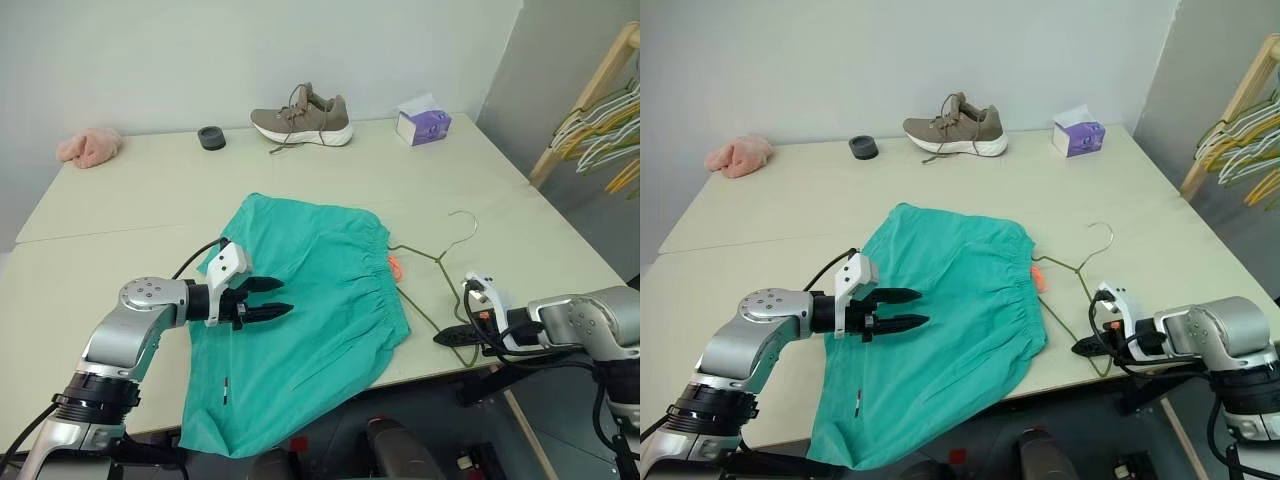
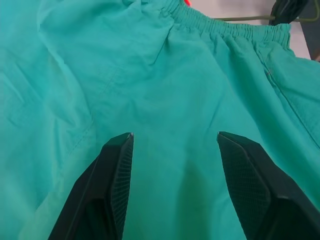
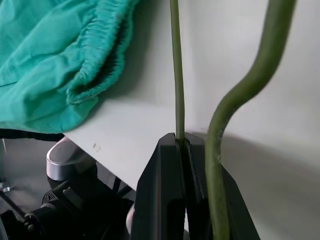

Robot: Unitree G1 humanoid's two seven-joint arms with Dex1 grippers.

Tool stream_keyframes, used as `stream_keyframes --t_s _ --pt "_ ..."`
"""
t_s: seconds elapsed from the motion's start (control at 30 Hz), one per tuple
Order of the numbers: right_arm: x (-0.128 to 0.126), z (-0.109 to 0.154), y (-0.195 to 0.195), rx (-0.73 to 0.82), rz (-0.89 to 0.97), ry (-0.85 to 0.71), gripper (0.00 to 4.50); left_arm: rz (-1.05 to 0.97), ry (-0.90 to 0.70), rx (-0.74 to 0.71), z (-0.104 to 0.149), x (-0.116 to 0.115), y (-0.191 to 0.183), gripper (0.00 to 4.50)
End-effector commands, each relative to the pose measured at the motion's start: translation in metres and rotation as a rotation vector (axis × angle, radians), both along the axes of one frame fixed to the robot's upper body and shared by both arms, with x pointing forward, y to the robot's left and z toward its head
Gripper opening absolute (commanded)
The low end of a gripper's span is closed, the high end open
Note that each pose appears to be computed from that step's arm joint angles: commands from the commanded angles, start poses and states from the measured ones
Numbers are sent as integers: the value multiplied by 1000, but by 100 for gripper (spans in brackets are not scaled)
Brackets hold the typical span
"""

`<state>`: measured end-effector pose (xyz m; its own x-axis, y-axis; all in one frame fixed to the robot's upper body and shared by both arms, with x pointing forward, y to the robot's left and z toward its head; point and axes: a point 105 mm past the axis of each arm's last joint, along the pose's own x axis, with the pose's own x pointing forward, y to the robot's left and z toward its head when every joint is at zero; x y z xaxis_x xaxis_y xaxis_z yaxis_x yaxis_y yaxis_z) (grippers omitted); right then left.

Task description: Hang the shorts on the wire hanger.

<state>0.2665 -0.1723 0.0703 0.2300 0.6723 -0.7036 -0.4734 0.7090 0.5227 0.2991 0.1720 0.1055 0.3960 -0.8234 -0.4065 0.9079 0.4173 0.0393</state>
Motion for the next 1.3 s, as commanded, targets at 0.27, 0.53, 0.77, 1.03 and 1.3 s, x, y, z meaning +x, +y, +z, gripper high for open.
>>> stream_keyframes --t_s 0.27,0.53,0.77,1.03,1.3 --pt "35 12 42 202 -107 69 0 -2 -59 -7 7 -2 -2 281" --pt "64 16 70 341 -310 30 0 9 -68 -15 5 -4 -3 281" --pt "64 47 85 269 -118 -350 0 75 -105 -81 14 7 -2 281" --pt "67 46 96 -135 275 -874 0 214 -335 -97 65 38 21 361" --pt "67 38 93 -306 454 -1006 0 187 -543 -80 150 46 44 448"
